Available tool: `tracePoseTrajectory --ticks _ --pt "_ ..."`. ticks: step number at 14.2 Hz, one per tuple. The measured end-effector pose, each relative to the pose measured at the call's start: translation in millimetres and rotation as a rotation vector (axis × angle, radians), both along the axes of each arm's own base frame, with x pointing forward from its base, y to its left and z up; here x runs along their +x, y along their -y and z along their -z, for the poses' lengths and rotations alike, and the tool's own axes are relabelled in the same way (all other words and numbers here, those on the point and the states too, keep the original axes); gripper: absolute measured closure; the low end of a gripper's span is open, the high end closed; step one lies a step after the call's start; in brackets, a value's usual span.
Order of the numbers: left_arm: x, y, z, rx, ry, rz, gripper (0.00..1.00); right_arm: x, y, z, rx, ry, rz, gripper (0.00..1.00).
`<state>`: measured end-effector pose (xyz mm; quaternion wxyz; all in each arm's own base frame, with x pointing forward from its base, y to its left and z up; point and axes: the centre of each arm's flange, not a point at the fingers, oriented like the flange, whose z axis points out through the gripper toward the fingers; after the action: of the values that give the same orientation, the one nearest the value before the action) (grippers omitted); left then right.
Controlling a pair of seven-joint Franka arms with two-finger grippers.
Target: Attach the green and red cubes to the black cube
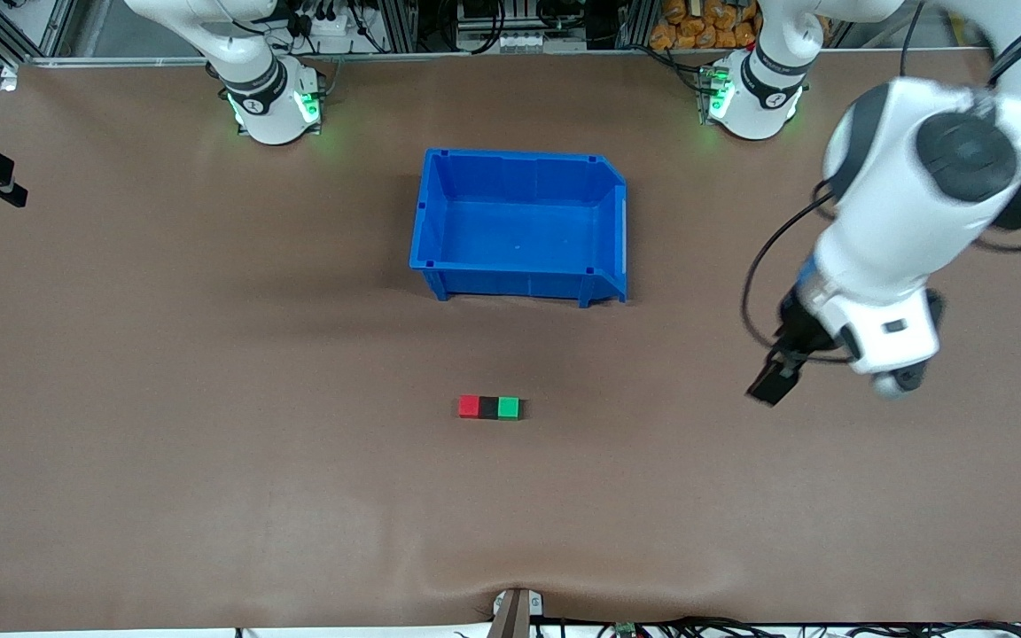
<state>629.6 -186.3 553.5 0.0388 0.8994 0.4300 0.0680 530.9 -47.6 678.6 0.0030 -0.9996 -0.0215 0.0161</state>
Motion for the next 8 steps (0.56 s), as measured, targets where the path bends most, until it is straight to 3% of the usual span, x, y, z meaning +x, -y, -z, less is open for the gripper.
tracePoseTrajectory --ticks 5,8 --pt "-44.4 -100.5 -14.9 0.038 -0.032 0.296 0.00 0.2 0.2 0.4 -0.001 -0.001 0.001 0.00" --pt "-67.1 -139.8 -16.8 0.055 -0.128 0.535 0.00 0.2 0.3 0.3 -0.001 -0.001 0.001 0.00"
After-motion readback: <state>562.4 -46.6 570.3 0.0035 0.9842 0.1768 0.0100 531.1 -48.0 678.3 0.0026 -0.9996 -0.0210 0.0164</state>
